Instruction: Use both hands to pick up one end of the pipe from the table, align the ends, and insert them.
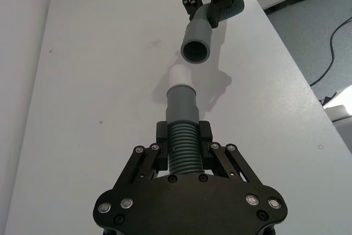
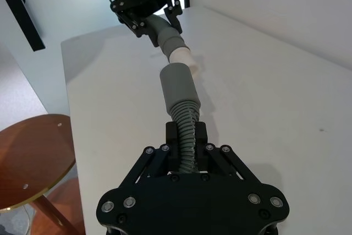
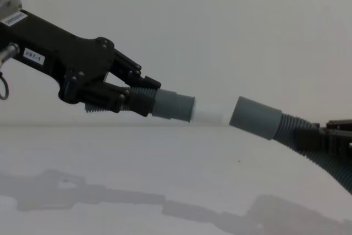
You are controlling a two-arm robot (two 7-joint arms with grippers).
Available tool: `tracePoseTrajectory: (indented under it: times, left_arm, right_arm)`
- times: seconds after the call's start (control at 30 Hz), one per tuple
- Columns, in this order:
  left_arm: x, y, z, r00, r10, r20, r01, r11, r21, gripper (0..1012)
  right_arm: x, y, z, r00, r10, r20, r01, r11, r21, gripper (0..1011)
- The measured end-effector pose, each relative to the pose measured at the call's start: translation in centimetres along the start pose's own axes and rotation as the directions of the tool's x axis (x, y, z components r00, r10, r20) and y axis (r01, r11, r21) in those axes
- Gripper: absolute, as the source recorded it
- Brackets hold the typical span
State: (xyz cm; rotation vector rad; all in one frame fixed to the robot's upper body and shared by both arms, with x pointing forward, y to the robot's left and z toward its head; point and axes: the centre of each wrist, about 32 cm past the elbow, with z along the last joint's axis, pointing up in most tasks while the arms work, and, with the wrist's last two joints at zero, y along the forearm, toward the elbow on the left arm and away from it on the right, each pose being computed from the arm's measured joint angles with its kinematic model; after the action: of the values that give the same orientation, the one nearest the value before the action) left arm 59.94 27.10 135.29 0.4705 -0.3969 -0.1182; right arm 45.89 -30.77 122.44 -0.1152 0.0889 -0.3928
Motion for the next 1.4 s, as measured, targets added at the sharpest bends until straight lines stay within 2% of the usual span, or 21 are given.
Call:
tracePoseTrajectory:
  times: [0.73, 1.4]
  left_arm:
    - [0.0, 0.13, 0.22, 0.9998, -0.018, 0.007, 0.018, 0.9998, -0.004, 318]
    - [0.33, 0.18, 0.16, 0.9997, -0.022, 0.01, 0.022, 0.9998, -0.005, 318]
  right_arm:
    - [0.07, 0.19, -0.08, 1.0, -0.02, 0.008, 0.02, 1.0, -0.013, 173]
    - [0.2, 0.37, -0.1, 1.0, -0.012, 0.014, 0.012, 1.0, -0.016, 173]
